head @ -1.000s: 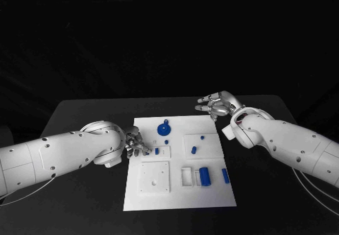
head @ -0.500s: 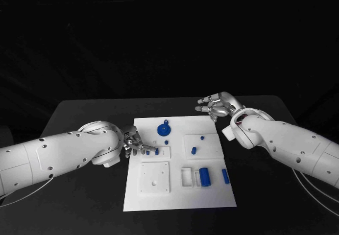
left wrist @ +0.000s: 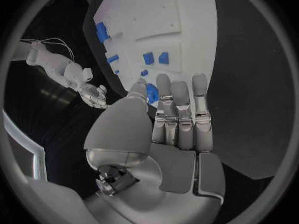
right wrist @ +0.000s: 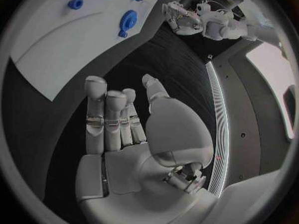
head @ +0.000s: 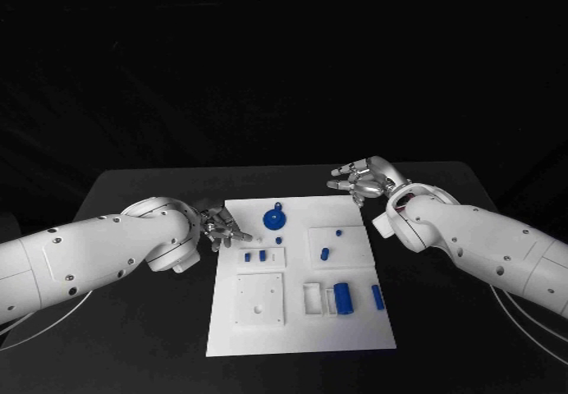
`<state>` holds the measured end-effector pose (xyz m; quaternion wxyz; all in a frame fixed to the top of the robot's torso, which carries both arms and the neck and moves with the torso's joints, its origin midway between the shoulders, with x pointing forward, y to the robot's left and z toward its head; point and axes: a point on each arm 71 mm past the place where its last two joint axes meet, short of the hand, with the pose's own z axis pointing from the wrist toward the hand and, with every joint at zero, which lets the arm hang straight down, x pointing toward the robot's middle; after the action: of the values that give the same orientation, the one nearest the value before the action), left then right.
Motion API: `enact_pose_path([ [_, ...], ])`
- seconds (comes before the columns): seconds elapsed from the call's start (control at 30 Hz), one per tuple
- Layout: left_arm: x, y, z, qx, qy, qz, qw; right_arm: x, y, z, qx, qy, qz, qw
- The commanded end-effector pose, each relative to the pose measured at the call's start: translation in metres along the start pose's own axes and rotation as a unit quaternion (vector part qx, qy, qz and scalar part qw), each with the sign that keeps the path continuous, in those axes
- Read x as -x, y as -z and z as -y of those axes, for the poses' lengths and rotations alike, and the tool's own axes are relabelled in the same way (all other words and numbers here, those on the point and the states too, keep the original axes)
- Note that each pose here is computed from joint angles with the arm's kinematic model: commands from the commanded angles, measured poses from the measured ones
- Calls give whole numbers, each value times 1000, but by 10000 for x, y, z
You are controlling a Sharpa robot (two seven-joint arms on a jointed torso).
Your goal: Assemble the parts on the task board
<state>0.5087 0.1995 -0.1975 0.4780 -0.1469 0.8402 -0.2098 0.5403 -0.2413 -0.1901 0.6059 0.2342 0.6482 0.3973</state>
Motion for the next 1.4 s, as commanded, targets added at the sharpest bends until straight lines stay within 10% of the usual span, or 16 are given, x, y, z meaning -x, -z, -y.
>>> enact_pose_path([
  [0.03, 73, 15, 154, -87, 43, 50, 994, -3, 2, -2, 5, -1, -4, 1000],
  [0.3, 70, 37, 461, -216, -12, 100, 971, 12, 2, 14, 3, 0, -1, 1000],
  [0.73, -134, -10, 759, -305, -164, 120, 930, -3, -1, 0, 5, -1, -2, 1000],
  [1.4, -457, -201, 759, -306, -288, 83, 904, -19, -1, -20, 8, -2, -3, 1000],
])
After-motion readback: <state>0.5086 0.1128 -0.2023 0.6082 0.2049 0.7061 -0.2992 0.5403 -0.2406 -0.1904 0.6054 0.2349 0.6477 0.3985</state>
